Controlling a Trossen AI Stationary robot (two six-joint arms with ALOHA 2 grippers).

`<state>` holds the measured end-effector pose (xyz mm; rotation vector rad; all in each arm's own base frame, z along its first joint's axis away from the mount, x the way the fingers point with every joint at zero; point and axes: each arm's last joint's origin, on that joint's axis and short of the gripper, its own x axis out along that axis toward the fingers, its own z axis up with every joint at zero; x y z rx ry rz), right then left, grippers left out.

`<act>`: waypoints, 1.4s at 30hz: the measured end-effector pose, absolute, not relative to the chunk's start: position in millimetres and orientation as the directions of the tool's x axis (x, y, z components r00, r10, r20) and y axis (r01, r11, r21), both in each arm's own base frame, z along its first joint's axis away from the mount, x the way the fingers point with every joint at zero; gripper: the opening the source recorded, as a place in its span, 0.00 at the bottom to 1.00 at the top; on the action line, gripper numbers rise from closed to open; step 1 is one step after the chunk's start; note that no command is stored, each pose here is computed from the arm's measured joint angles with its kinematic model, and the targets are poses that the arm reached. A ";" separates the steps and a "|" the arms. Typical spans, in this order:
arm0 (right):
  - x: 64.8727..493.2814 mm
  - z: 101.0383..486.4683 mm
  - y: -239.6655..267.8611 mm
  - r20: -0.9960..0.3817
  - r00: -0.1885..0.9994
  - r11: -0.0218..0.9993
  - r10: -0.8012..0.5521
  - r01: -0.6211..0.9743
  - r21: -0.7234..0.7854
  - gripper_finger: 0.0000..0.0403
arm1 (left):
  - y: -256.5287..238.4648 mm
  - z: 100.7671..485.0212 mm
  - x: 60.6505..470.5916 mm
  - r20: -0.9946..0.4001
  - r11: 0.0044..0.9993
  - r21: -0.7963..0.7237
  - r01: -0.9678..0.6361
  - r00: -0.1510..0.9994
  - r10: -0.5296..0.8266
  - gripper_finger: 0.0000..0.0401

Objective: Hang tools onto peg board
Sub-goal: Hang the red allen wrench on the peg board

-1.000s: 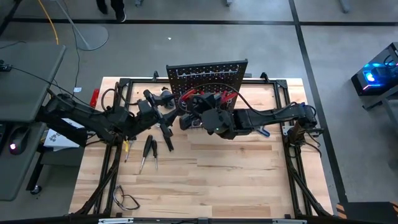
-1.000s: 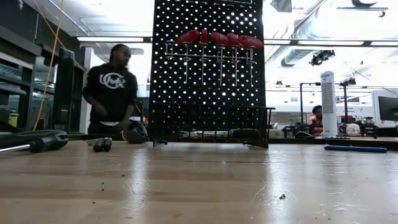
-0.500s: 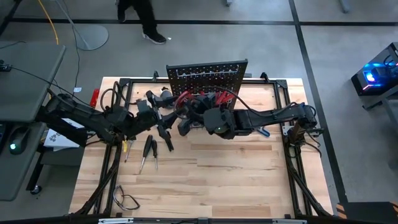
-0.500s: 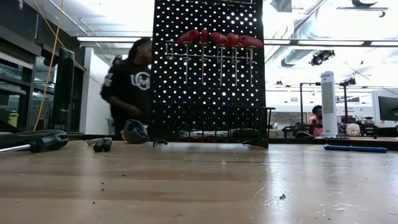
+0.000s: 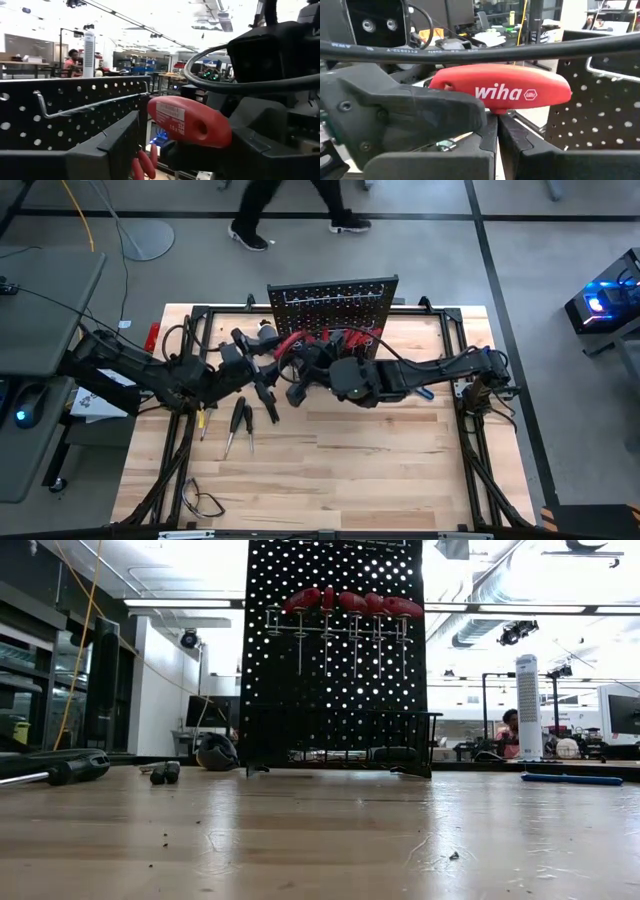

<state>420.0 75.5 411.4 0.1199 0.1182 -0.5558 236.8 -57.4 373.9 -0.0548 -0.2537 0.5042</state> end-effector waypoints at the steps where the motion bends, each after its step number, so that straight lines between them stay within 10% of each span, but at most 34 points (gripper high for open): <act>1: 419.9 411.2 75.8 -0.145 0.843 0.843 -0.517 0.531 0.082 0.00 | -57.6 373.8 236.8 0.226 0.874 -0.114 -0.471 0.845 0.485 0.54; 18: 420.3 410.8 77.5 -0.152 0.863 0.864 -0.481 0.497 0.084 0.00 | -58.3 378.9 234.7 0.267 0.875 -0.114 -0.470 0.834 0.482 0.11; 34: 419.9 412.5 77.7 -0.137 0.857 0.861 -0.497 0.507 0.044 0.01 | -54.3 385.7 224.3 0.274 0.870 -0.172 -0.462 0.826 0.492 0.10; 42: 417.4 412.9 77.7 -0.142 0.838 0.847 -0.527 0.532 -0.006 0.22 | -46.4 396.3 202.8 0.272 0.867 -0.141 -0.477 0.824 0.498 0.10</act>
